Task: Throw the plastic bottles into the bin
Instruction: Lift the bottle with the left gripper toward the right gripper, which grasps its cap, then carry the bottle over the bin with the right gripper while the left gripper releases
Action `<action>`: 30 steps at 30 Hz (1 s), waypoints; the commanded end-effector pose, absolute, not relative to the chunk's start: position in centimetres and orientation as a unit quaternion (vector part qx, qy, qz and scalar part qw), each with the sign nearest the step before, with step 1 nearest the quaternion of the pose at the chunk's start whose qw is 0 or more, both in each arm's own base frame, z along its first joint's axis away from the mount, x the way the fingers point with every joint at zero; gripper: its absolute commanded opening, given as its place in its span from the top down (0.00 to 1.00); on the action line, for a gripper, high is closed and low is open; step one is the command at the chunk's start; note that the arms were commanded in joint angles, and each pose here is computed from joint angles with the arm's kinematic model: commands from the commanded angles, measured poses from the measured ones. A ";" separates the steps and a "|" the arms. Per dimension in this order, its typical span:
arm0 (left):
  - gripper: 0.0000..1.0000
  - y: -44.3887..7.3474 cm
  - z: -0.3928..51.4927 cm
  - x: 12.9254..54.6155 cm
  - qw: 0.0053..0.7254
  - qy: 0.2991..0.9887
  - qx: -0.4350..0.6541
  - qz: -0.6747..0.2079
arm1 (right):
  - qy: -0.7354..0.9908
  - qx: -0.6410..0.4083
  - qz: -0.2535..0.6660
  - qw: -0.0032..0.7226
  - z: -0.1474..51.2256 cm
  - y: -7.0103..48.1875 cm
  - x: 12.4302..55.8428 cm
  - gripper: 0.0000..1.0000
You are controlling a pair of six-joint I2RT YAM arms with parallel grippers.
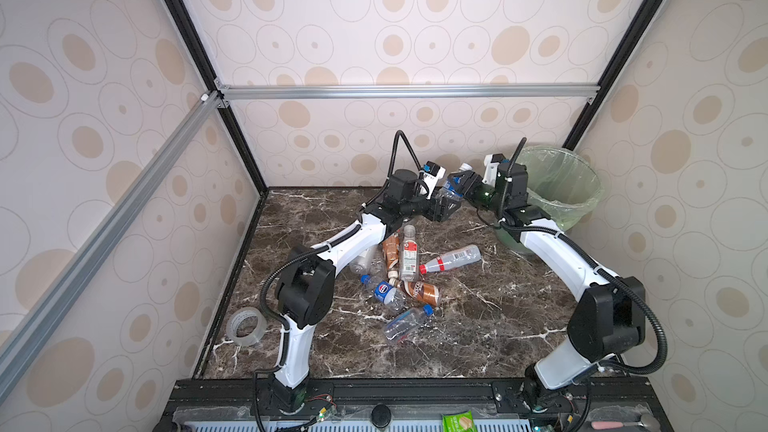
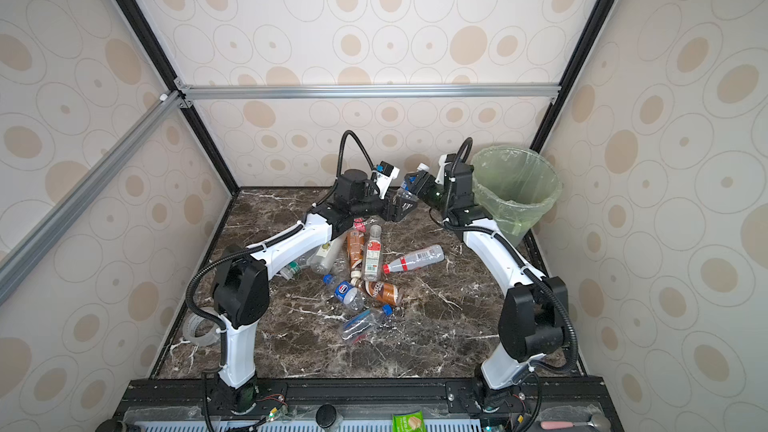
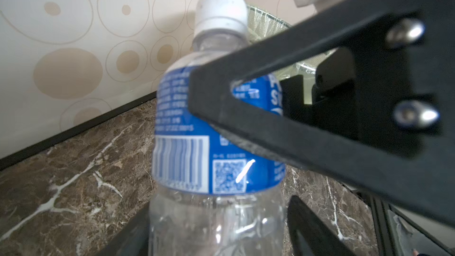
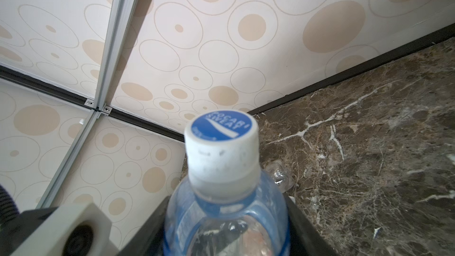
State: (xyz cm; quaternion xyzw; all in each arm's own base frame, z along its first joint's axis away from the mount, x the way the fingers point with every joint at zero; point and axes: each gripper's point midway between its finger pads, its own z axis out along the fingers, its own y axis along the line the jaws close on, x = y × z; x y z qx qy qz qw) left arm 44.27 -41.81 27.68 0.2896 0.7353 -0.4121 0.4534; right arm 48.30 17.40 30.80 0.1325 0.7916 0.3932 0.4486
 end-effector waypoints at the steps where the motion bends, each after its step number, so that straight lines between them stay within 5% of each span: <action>1: 0.07 -41.8 31.6 42.9 0.481 0.710 0.299 -0.419 | 0.785 0.115 0.379 0.476 33.1 17.0 47.4 0.49; 9: 0.01 -40.1 32.1 41.8 0.490 0.717 0.299 -0.395 | 0.807 0.082 0.276 0.515 35.1 14.4 48.0 0.50; 24: 0.01 -37.2 35.5 39.7 0.540 0.696 0.287 -0.377 | 0.690 0.090 -0.007 0.718 51.1 3.4 42.4 0.47; 30: 0.01 -37.2 34.4 39.9 0.533 0.705 0.287 -0.369 | 0.692 0.120 -0.132 0.700 49.3 -0.3 44.2 0.43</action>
